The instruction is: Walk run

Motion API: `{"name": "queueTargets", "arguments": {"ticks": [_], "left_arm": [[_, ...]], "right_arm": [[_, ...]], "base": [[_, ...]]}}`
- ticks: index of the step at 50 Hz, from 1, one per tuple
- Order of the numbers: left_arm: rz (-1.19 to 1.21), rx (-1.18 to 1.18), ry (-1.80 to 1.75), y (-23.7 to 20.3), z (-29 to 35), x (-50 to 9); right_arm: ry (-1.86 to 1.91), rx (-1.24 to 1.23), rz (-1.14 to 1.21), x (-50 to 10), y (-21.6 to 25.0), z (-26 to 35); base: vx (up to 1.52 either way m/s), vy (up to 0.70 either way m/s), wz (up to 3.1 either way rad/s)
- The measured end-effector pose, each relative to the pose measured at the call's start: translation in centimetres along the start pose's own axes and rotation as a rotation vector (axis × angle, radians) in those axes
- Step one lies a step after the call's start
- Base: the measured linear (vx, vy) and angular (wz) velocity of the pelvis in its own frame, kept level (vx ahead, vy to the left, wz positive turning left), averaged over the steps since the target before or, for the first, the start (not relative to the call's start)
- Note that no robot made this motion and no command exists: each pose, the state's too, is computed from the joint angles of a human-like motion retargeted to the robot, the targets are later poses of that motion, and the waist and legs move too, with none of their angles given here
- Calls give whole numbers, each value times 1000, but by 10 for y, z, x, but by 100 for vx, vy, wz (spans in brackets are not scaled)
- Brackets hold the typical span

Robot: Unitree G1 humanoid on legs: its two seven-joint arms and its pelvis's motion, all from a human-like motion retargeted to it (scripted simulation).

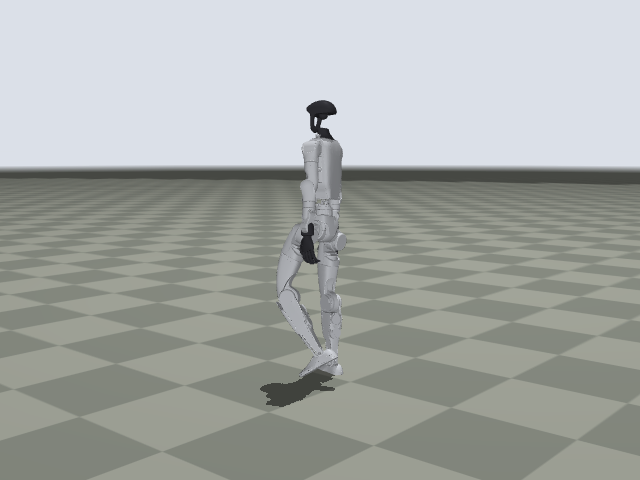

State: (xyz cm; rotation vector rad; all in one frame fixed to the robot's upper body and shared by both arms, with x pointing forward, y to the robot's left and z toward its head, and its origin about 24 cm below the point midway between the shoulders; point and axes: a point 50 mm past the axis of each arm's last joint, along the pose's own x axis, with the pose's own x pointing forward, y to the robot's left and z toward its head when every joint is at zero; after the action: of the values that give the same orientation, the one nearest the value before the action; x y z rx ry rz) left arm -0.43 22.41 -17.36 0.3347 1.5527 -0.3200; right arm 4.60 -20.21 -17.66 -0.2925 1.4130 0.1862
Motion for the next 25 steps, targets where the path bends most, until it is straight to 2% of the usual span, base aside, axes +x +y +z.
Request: {"name": "queueTargets", "arguments": {"ticks": [7, 13, 17, 25], "left_arm": [[-35, -51, 82, -10, -21, -1], [-55, -39, 99, -11, -22, -1], [-48, -22, 77, -6, -13, -1], [-50, -40, 43, -4, 0, 0]], "right_arm": [[-161, -78, -45, -1, -17, 49], [-208, -126, -52, -3, -20, 63], [-174, -129, -24, -2, -19, 51], [-1, -106, 23, -2, -2, -13]], "base": [[47, -7, -20], [64, 0, -21], [60, 6, -34], [85, 19, -61]]}}
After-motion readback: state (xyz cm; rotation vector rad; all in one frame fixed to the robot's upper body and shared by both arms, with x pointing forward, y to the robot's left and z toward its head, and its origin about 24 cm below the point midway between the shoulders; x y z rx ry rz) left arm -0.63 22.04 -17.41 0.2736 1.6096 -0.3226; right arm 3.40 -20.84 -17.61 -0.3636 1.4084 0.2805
